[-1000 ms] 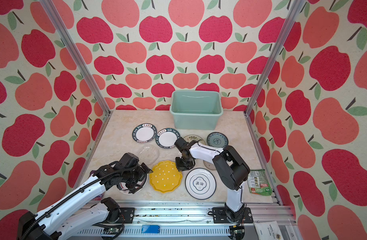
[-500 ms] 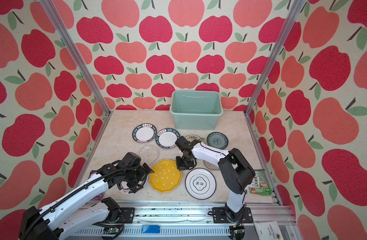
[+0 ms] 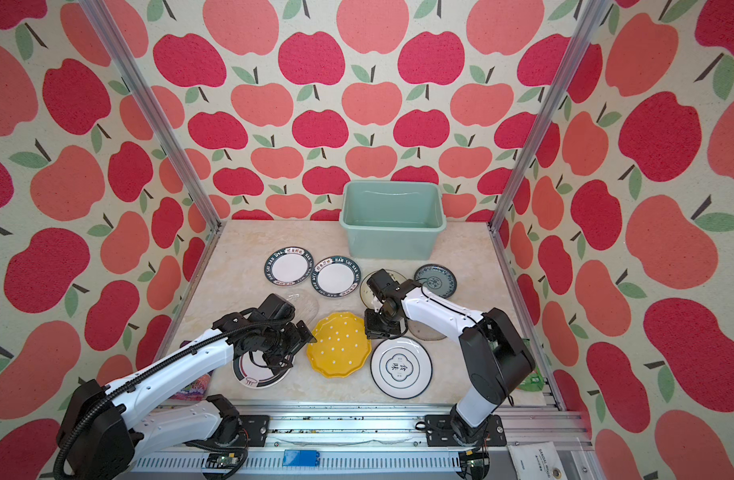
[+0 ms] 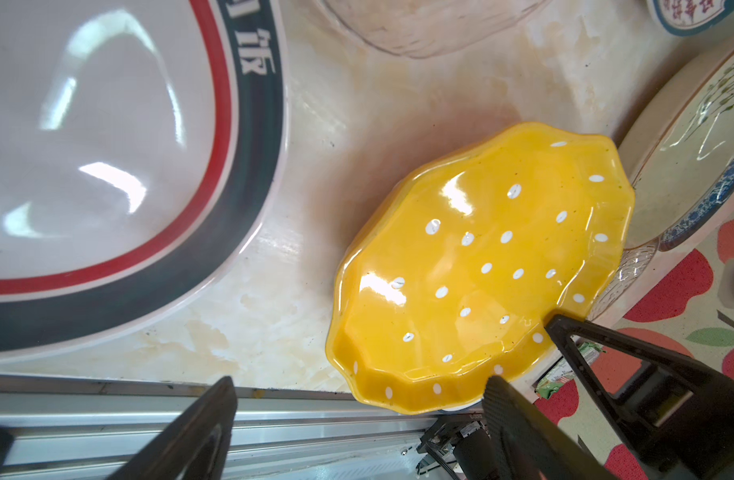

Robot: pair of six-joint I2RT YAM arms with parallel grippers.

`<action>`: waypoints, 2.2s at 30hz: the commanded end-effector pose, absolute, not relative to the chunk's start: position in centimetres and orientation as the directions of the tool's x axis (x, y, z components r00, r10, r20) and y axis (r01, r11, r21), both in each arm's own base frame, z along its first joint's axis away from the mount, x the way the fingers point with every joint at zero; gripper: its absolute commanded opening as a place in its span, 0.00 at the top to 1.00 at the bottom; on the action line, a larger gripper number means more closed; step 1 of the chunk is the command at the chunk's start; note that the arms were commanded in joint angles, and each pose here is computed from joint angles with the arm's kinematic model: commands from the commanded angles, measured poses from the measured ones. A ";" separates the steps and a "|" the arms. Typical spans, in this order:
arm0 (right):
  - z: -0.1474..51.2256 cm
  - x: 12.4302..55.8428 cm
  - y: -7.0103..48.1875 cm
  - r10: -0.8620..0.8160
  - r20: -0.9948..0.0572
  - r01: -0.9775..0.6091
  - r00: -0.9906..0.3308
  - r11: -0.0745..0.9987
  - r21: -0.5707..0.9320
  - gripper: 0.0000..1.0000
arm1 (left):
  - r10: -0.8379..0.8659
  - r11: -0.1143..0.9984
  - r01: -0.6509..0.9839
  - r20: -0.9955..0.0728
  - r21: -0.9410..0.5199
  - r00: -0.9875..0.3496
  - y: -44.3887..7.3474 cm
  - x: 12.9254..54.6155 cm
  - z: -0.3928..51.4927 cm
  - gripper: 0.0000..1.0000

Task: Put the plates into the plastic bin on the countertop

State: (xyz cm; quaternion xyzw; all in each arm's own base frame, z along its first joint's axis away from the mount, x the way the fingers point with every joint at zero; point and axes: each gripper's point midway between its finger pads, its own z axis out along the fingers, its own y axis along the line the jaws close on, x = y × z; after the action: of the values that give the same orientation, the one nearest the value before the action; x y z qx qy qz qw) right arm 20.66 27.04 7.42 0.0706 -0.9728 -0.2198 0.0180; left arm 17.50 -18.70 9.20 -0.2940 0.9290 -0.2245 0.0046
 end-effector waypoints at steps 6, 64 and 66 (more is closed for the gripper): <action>11.4 21.0 29.1 -0.106 -0.027 -0.101 -0.994 0.785 0.611 1.00 | -0.536 0.723 -0.526 0.116 -0.448 -0.836 -20.0 18.8 8.1 0.13; 15.5 21.5 31.8 -0.044 0.012 -0.015 -0.999 0.550 0.835 0.59 | -0.625 0.500 -0.371 -0.029 -0.782 -0.780 -20.4 21.1 15.2 1.00; 15.6 21.3 31.7 -0.041 0.007 -0.016 -0.999 0.538 0.843 0.51 | -0.633 0.471 -0.365 -0.020 -0.803 -0.774 -20.7 21.4 16.2 1.00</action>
State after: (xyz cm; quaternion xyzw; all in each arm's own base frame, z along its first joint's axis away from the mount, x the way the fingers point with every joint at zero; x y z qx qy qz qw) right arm 21.58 30.38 12.09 -0.0243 -0.9074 -0.4182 0.0347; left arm 20.57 -19.64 12.90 -0.2995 0.8635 -0.3787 0.1458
